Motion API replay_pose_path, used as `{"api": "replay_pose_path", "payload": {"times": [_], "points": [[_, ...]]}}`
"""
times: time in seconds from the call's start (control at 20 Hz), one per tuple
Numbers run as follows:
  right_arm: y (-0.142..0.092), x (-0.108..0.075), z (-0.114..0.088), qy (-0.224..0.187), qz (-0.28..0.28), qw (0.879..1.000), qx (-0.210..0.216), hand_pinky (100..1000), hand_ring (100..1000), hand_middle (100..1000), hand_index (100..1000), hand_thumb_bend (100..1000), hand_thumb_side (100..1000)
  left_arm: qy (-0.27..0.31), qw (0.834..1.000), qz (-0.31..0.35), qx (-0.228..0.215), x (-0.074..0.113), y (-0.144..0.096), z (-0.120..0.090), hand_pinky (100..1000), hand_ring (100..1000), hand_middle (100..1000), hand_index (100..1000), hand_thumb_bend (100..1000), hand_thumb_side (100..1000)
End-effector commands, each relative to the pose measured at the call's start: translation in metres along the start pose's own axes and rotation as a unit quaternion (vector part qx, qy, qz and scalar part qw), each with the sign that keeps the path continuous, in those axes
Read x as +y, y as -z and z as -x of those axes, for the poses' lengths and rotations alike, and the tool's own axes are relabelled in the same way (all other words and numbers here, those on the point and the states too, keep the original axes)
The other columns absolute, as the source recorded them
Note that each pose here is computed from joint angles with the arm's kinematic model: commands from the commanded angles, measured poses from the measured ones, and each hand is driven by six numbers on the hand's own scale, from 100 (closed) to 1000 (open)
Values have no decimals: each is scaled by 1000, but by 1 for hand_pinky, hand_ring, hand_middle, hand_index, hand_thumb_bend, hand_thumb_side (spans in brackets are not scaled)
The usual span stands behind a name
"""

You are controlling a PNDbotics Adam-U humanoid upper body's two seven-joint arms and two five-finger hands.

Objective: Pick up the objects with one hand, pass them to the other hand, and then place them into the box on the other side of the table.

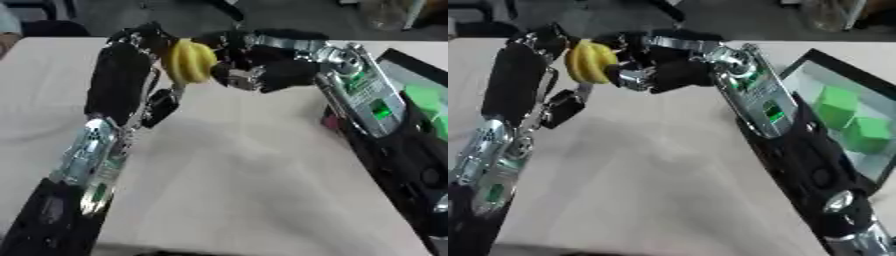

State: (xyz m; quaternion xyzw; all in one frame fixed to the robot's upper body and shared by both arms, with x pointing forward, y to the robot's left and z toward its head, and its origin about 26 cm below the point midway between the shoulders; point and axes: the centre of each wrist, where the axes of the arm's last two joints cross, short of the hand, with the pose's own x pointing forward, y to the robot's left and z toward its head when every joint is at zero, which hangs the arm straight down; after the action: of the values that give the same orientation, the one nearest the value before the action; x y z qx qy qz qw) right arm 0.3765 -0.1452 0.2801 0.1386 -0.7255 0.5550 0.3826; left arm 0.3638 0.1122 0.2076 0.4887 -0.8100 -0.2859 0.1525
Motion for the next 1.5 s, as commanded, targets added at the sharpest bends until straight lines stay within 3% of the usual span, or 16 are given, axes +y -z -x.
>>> {"api": "replay_pose_path", "payload": {"times": [0.05,0.45,1.5], "points": [[-5,-6,-12,-24,34,999,-12,1000,1000,1000,1000,100,464,12,999,-52,-6,13,6,-4,602,508,465,607,208,100],[-3,-3,-10,-27,65,997,-8,1000,1000,1000,1000,100,472,15,996,-89,-6,12,4,-7,587,495,454,595,224,100],[4,-4,-4,-16,35,999,5,1000,1000,1000,1000,100,529,54,992,-105,-39,14,7,-16,576,497,461,588,262,100]]}}
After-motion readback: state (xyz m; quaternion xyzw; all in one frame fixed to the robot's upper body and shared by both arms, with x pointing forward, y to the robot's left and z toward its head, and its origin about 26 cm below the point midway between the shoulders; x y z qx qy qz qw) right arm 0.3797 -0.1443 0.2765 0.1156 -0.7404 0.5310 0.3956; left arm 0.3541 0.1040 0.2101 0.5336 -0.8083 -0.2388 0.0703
